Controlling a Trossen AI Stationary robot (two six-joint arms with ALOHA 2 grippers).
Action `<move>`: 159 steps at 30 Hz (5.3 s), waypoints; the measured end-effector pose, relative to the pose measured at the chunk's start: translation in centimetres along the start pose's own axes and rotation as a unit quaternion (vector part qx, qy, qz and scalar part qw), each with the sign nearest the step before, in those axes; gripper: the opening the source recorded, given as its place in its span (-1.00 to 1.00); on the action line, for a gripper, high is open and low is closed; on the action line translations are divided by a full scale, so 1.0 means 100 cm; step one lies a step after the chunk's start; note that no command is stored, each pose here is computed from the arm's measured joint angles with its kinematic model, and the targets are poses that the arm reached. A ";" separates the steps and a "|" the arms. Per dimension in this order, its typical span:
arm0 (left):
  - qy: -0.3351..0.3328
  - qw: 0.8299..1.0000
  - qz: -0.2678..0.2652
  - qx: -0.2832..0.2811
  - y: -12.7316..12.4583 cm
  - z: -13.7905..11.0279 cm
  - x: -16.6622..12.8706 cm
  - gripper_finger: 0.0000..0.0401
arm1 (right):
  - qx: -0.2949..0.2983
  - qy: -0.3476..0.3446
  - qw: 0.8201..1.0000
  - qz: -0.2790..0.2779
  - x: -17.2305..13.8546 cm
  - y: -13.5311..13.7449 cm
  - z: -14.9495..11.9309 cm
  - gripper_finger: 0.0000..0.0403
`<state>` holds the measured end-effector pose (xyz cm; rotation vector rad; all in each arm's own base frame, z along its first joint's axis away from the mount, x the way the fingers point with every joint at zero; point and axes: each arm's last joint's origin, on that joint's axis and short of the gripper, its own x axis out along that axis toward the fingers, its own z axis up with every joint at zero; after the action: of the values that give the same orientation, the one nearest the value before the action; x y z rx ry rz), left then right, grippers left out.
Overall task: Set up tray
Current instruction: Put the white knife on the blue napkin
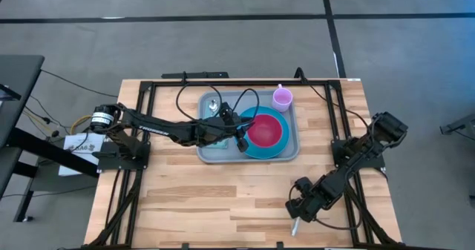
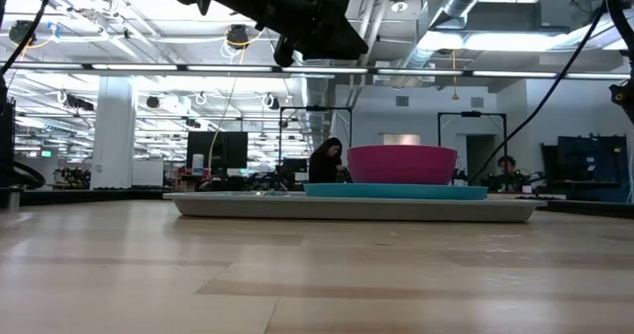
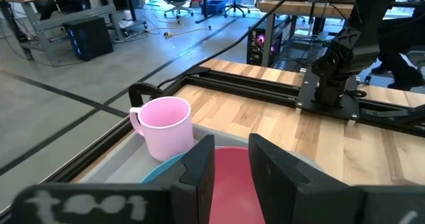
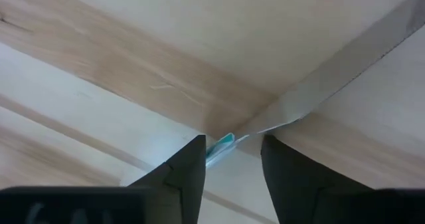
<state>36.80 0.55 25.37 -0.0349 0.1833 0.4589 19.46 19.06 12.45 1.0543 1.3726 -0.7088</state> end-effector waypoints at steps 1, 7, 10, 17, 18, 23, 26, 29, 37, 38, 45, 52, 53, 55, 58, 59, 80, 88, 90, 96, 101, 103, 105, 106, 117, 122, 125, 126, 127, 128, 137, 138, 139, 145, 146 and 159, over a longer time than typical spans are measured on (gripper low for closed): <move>0.001 1.000 0.000 0.000 0.000 0.000 0.000 -0.59 | 0.000 -0.001 1.000 0.003 0.001 0.001 0.000 -0.35; 0.003 1.000 0.000 0.002 0.000 -0.001 0.000 -0.59 | -0.004 -0.016 1.000 0.012 -0.001 0.000 0.000 -0.46; 0.003 1.000 0.000 0.002 0.000 -0.001 0.000 -0.59 | -0.007 -0.023 0.999 0.025 -0.002 0.002 0.000 -0.47; 0.002 1.000 0.000 0.001 0.000 -0.001 0.000 -0.59 | -0.006 -0.061 0.997 0.048 -0.001 0.005 0.002 -0.46; 0.002 1.000 0.000 0.001 0.000 -0.001 0.000 -0.59 | -0.006 -0.063 0.997 0.049 -0.001 0.005 0.002 -0.46; 0.002 1.000 0.000 0.002 0.000 -0.001 0.000 -0.59 | 0.000 -0.070 0.997 0.045 -0.001 0.005 0.004 -0.46; 0.002 1.000 0.001 0.002 0.000 -0.001 0.000 -0.59 | 0.001 -0.073 0.997 0.035 0.002 0.005 0.005 -0.47; 0.002 1.000 0.001 0.002 0.000 -0.001 0.000 -0.59 | 0.000 -0.076 0.997 0.024 0.007 0.005 0.005 -0.52; 0.004 1.000 0.001 0.003 0.000 -0.001 0.000 -0.59 | -0.041 -0.083 0.995 0.023 0.006 0.003 0.006 -0.85; 0.004 1.000 0.002 0.003 0.000 -0.001 0.000 -0.59 | -0.050 -0.084 0.995 0.025 0.005 0.004 0.006 -0.91; -0.004 1.000 -0.006 -0.002 -0.004 0.002 -0.003 -0.59 | -0.110 -0.093 0.989 0.037 0.000 0.015 0.003 -0.93; -0.004 0.999 -0.041 0.019 -0.019 0.020 -0.037 -0.59 | -0.160 -0.117 0.977 0.082 -0.016 0.039 -0.003 -1.00; -0.002 0.999 -0.045 0.026 -0.022 0.023 -0.043 -0.59 | -0.168 -0.123 0.974 0.087 -0.018 0.042 -0.004 -1.00; 0.004 0.999 -0.039 0.038 -0.027 0.027 -0.058 -0.59 | -0.181 -0.135 0.969 0.097 -0.024 0.049 -0.003 -1.00; 0.007 0.999 -0.002 0.053 -0.034 0.031 -0.078 -0.59 | -0.193 -0.158 0.962 0.113 -0.032 0.060 0.004 -1.00; 0.009 0.998 0.014 0.060 -0.037 0.031 -0.083 -0.59 | -0.197 -0.167 0.959 0.115 -0.034 0.063 0.008 -1.00; -0.044 0.957 0.233 0.167 -0.093 0.021 -0.186 -0.59 | -0.113 -0.378 0.876 0.277 -0.094 0.101 0.217 -1.00; -0.047 0.960 0.219 0.171 -0.097 0.019 -0.194 -0.59 | -0.018 -0.415 0.862 0.292 -0.109 0.074 0.283 -1.00; -0.047 0.959 0.220 0.171 -0.097 0.019 -0.194 -0.59 | 0.000 -0.410 0.866 0.287 -0.103 0.069 0.294 -1.00; -0.047 0.959 0.221 0.172 -0.097 0.019 -0.194 -0.59 | -0.005 -0.390 0.858 0.335 -0.076 0.082 0.317 -1.00; -0.047 0.959 0.221 0.171 -0.097 0.019 -0.194 -0.59 | -0.012 -0.404 0.854 0.326 -0.071 0.093 0.344 -1.00; -0.046 0.959 0.221 0.173 -0.097 0.019 -0.194 -0.59 | 0.006 -0.392 0.857 0.333 -0.072 0.095 0.355 -1.00; -0.045 0.958 0.221 0.177 -0.097 0.018 -0.193 -0.59 | 0.012 -0.381 0.867 0.322 -0.071 0.094 0.362 -1.00; -0.045 0.958 0.221 0.177 -0.097 0.018 -0.193 -0.59 | 0.014 -0.376 0.872 0.313 -0.071 0.094 0.363 -1.00; -0.047 0.959 0.221 0.171 -0.097 0.018 -0.193 -0.59 | 0.026 -0.380 0.893 0.238 -0.070 0.094 0.353 -1.00; -0.048 0.960 0.220 0.166 -0.097 0.018 -0.193 -0.59 | 0.028 -0.386 0.888 0.247 -0.072 0.093 0.355 -1.00; -0.048 0.960 0.220 0.166 -0.097 0.018 -0.193 -0.59 | 0.039 -0.380 0.892 0.240 -0.072 0.090 0.357 -1.00; -0.048 0.960 0.220 0.166 -0.097 0.018 -0.193 -0.59 | 0.040 -0.379 0.893 0.238 -0.071 0.089 0.358 -1.00; -0.048 0.960 0.220 0.166 -0.097 0.018 -0.193 -0.59 | 0.040 -0.378 0.894 0.236 -0.071 0.089 0.358 -1.00; -0.048 0.960 0.220 0.165 -0.097 0.018 -0.193 -0.59 | 0.040 -0.379 0.894 0.236 -0.071 0.089 0.358 -1.00; -0.048 0.960 0.219 0.165 -0.097 0.018 -0.194 -0.59 | -0.002 -0.404 0.884 0.234 -0.076 0.089 0.363 -0.87; -0.048 0.960 0.219 0.165 -0.097 0.018 -0.194 -0.59 | -0.002 -0.404 0.884 0.234 -0.076 0.089 0.363 -0.84; -0.048 0.960 0.219 0.165 -0.097 0.018 -0.194 -0.59 | -0.002 -0.404 0.884 0.234 -0.076 0.089 0.363 -0.81; -0.048 0.961 0.219 0.165 -0.097 0.018 -0.194 -0.59 | -0.011 -0.388 0.888 0.247 -0.076 0.088 0.363 -0.69; -0.048 0.961 0.219 0.165 -0.097 0.018 -0.194 -0.59 | -0.014 -0.382 0.889 0.252 -0.076 0.088 0.364 -0.67; -0.048 0.960 0.219 0.166 -0.097 0.018 -0.194 -0.59 | -0.084 -0.323 0.896 0.292 -0.075 0.092 0.360 -0.54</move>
<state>24.31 -16.50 30.58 0.3644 0.1706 0.8648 42.09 -10.86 17.46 0.9077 0.4860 -0.4138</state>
